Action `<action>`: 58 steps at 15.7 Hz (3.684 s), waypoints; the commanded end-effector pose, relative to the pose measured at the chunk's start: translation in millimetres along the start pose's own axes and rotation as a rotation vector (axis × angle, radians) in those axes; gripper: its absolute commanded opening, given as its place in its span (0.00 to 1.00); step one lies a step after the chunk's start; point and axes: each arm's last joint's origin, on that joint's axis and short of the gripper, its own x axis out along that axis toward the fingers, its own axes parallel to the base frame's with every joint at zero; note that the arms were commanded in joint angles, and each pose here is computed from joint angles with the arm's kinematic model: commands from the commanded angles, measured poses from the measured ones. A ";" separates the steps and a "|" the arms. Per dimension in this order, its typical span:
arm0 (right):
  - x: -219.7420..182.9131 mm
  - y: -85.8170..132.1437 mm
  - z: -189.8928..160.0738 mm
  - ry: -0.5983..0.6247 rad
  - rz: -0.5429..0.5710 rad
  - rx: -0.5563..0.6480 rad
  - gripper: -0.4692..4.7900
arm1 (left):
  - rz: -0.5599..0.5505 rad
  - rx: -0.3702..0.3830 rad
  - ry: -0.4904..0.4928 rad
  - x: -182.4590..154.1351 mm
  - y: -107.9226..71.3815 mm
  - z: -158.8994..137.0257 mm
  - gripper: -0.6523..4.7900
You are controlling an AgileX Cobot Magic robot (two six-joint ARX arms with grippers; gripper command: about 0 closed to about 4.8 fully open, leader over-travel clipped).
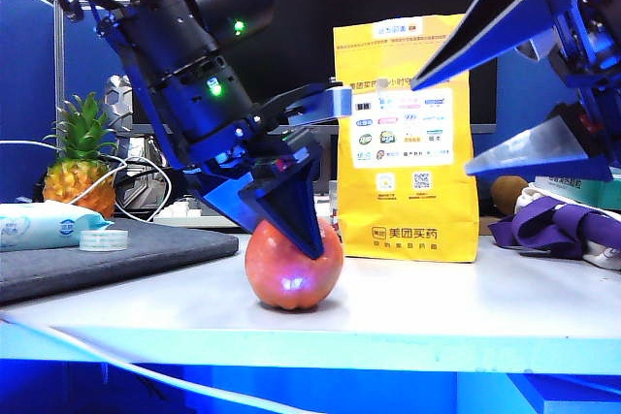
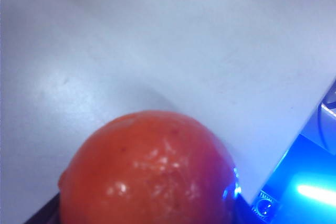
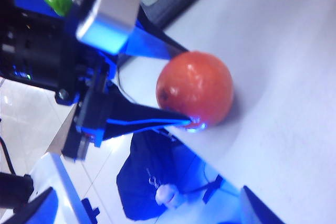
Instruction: Pick up the orange and throw it into the yellow paper bag.
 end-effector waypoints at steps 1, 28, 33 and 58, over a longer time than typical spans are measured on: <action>-0.3 2.3 4.4 -0.033 -0.002 -0.035 1.00 | -0.009 0.083 0.036 -8.2 1.1 8.8 0.45; -134.3 130.8 52.0 -0.561 -0.314 -0.731 1.00 | -0.098 0.234 -0.978 -104.4 101.8 173.6 0.45; -135.2 128.2 55.0 -0.603 -0.427 -0.700 1.00 | -0.156 0.262 -0.972 -103.2 100.2 172.6 0.45; -145.4 123.3 26.1 -0.640 -0.492 -0.776 1.00 | 0.887 -0.135 -0.882 -395.1 -130.6 -209.1 1.00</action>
